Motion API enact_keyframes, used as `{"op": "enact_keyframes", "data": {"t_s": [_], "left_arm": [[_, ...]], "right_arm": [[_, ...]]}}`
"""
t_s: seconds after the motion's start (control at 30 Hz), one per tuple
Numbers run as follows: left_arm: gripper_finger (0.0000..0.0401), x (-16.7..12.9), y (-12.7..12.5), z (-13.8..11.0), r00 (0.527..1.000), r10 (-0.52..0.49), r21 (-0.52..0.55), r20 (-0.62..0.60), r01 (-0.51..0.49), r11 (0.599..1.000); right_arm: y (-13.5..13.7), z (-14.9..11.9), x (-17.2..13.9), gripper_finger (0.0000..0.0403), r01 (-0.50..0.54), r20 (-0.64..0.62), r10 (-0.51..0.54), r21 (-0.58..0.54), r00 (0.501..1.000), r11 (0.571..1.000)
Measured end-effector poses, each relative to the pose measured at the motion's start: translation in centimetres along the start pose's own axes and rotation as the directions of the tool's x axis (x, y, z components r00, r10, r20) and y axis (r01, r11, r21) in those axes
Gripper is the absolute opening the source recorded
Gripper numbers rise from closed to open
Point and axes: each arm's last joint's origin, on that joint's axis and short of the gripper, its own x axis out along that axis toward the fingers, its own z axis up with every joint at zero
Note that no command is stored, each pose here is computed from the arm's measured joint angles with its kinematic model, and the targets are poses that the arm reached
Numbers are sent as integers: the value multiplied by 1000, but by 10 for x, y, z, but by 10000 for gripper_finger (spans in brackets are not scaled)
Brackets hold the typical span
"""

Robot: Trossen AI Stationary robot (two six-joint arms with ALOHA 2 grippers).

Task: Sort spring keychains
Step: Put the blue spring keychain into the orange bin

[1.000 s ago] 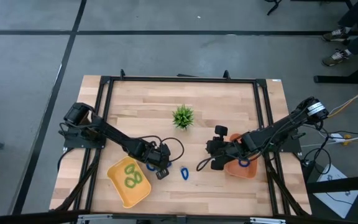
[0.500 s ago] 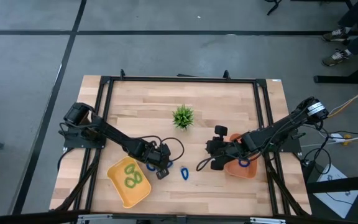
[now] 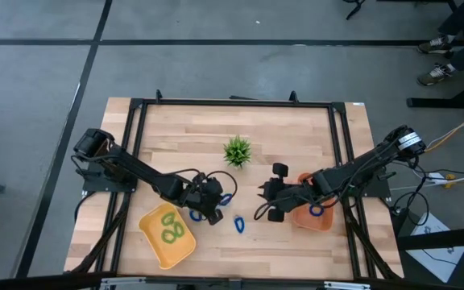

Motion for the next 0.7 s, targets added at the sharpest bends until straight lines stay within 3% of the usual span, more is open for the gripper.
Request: {"op": "enact_keyframes", "data": {"t_s": [0.17, 0.43, 0.7], "left_arm": [[14, -3, -2, 10, 988, 43, 53, 145, -51, 997], [13, -7, -12, 25, 949, -16, 149, 315, -33, 988], [13, -7, -14, 31, 936, -32, 178, 351, -33, 984]], "right_arm": [[1, 2, 1, 108, -13, 21, 13, -28, 1000, 1000], [7, 3, 13, 108, -16, 40, 18, -54, 999, 998], [12, 5, 23, 108, -21, 78, 26, -57, 997, 998]]}}
